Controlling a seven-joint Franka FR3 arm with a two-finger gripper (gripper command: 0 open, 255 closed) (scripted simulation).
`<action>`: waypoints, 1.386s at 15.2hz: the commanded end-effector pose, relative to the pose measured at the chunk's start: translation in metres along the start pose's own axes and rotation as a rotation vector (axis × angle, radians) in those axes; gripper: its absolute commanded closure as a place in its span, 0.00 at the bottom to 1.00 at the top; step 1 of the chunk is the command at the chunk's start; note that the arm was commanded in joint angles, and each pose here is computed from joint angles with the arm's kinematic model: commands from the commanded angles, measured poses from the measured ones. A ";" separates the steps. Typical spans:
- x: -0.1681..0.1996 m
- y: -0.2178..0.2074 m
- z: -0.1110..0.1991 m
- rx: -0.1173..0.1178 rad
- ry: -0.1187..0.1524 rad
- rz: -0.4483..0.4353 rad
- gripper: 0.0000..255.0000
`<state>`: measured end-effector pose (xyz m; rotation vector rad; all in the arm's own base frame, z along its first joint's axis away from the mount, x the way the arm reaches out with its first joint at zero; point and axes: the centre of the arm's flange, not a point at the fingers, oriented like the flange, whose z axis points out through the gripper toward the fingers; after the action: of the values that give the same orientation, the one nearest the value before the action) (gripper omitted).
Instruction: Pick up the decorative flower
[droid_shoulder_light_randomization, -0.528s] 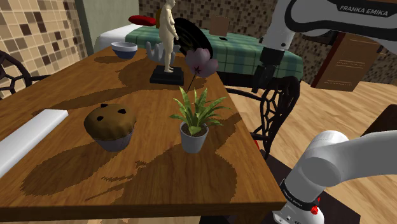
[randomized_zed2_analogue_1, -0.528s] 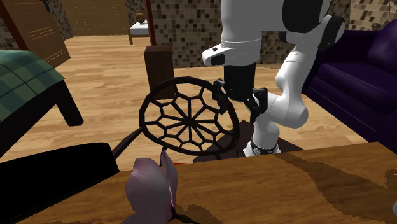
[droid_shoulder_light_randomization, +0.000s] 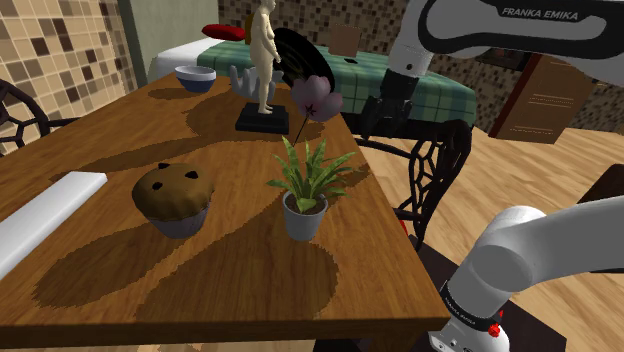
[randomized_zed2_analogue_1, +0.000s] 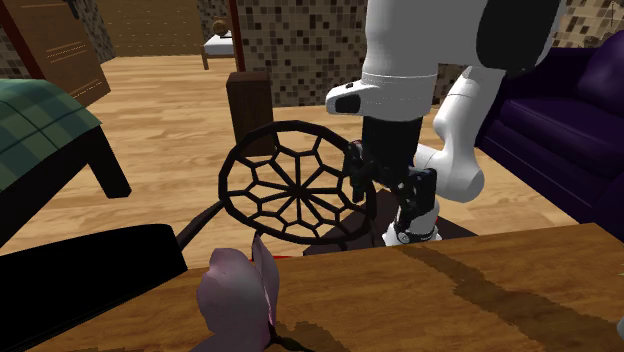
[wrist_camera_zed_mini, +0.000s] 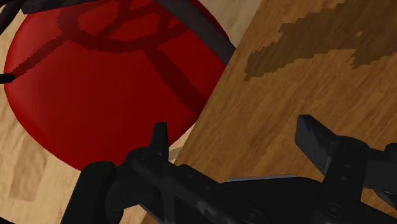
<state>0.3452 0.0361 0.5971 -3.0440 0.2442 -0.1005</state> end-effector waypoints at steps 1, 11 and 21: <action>0.017 -0.016 0.003 0.001 0.035 0.093 0.00; 0.112 -0.079 0.005 -0.003 0.201 0.525 0.00; 0.174 -0.092 0.020 -0.005 0.297 0.773 0.00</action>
<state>0.5323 0.1004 0.6012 -2.6923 1.3874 -0.4803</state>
